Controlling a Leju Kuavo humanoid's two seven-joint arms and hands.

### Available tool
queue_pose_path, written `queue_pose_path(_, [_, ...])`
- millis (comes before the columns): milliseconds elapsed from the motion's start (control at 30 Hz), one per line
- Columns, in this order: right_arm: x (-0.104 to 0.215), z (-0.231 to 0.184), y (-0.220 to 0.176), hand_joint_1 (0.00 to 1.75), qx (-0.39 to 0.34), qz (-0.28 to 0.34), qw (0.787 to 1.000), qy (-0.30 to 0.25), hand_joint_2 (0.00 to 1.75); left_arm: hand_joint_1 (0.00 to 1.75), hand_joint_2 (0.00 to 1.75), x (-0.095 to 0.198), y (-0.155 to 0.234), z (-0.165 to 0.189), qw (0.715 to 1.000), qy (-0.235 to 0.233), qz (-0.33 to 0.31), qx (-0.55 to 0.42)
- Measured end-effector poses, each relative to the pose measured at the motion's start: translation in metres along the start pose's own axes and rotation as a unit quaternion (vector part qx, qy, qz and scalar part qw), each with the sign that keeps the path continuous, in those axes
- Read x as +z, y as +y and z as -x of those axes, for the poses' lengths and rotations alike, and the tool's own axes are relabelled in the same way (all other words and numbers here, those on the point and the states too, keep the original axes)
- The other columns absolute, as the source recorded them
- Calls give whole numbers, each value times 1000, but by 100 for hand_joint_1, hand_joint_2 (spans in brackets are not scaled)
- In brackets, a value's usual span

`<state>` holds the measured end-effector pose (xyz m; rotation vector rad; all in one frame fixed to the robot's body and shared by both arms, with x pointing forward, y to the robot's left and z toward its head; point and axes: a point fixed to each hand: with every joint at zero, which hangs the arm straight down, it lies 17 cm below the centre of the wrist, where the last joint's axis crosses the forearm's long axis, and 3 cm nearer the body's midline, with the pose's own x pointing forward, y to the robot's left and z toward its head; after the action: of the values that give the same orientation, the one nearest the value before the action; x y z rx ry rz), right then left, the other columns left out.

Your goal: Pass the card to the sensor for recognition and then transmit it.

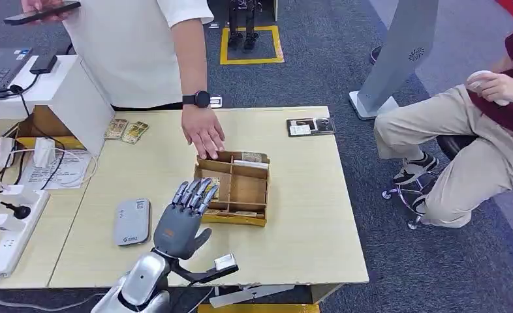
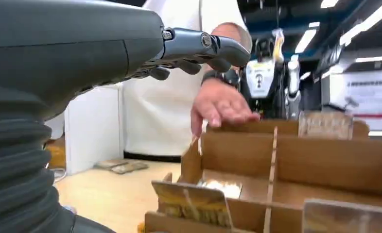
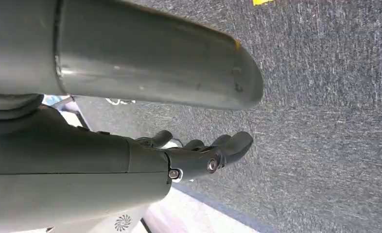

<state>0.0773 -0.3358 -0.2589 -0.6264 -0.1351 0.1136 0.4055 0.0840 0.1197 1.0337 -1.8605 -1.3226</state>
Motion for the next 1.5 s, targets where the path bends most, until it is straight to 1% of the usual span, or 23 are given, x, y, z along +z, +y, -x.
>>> queue_pose_path(233, [0, 0, 0, 0, 0, 0, 1000, 0, 0, 0, 175, -6, -15, 10, 999, 8, 42, -5])
queue_pose_path(500, [0, 0, 0, 0, 0, 0, 1000, 0, 0, 0, 175, -9, -17, 15, 999, 10, 48, -8])
queue_pose_path(667, [0, 2, 0, 0, -1, 0, 1000, 5, 0, 0, 175, -11, -23, 24, 997, 25, 72, -13])
queue_pose_path(867, [0, 3, 0, 0, -1, 0, 1000, 7, 0, 0, 175, -18, -10, 29, 997, 25, 65, -18])
queue_pose_path(1000, [0, 3, 0, 0, -1, 0, 1000, 7, 0, 5, 175, -19, -8, 30, 997, 24, 63, -20])
queue_pose_path(1200, [0, 3, 0, 0, -1, 0, 1000, 7, 0, 5, 175, -18, -9, 32, 997, 26, 67, -21])
queue_pose_path(1233, [0, 3, 0, 0, -1, 0, 1000, 7, 0, 86, 175, -18, -9, 32, 997, 26, 67, -21])
queue_pose_path(1267, [0, 3, 0, 0, -1, 0, 1000, 7, 0, 145, 175, -17, -9, 33, 997, 26, 68, -22])
queue_pose_path(1333, [0, 3, 0, 0, -1, 0, 1000, 7, 0, 161, 175, -17, -10, 33, 997, 26, 69, -22])
queue_pose_path(1367, [0, 3, 0, 0, -1, 0, 1000, 7, 0, 175, 175, -17, -10, 33, 997, 26, 71, -22])
queue_pose_path(1500, [0, 3, 0, 0, -1, 0, 1000, 7, 0, 175, 175, -15, -15, 33, 996, 27, 84, -16])
